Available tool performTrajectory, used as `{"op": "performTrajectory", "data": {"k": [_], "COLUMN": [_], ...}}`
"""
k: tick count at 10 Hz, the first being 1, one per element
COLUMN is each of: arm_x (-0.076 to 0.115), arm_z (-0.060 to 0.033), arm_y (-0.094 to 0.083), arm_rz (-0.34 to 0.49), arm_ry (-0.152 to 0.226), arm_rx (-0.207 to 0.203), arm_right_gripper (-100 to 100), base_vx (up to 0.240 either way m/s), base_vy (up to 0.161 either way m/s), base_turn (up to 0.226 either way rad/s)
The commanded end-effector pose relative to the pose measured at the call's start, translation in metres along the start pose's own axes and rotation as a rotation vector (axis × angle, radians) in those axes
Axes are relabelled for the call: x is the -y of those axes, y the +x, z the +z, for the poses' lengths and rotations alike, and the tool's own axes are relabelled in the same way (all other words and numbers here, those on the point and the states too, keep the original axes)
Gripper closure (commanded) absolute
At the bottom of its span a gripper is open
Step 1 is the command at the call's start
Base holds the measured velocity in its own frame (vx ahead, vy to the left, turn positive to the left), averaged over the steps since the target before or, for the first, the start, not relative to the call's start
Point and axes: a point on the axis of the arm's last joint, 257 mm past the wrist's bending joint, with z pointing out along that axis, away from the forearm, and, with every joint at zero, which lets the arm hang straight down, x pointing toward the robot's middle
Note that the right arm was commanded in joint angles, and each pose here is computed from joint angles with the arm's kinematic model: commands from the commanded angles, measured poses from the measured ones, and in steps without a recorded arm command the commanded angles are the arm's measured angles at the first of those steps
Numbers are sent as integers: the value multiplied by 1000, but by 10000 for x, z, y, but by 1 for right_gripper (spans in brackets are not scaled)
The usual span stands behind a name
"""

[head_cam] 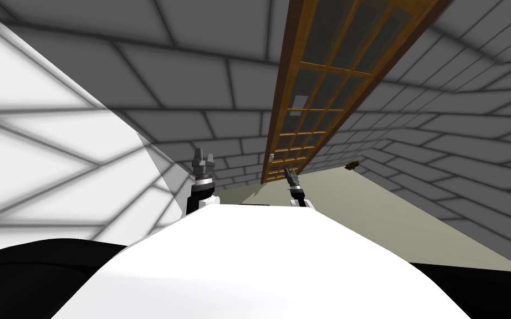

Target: Pull the door open

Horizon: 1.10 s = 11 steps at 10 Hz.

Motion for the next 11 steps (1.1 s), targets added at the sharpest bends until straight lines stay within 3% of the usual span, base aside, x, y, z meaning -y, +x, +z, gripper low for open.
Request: {"op": "performTrajectory", "data": {"k": [1, 10, 11], "arm_x": [53, 297, 345], "arm_z": [-34, -215, -269], "arm_y": [119, 622, 713], "arm_rz": [-30, -197, -215], "arm_ry": [5, 5, 9], "arm_rx": [-25, -147, -171], "arm_right_gripper": [-100, -100, -100], "base_vx": [67, 73, 93], "base_vy": [-10, -1, 4], "base_turn": [7, 9, 14]}}
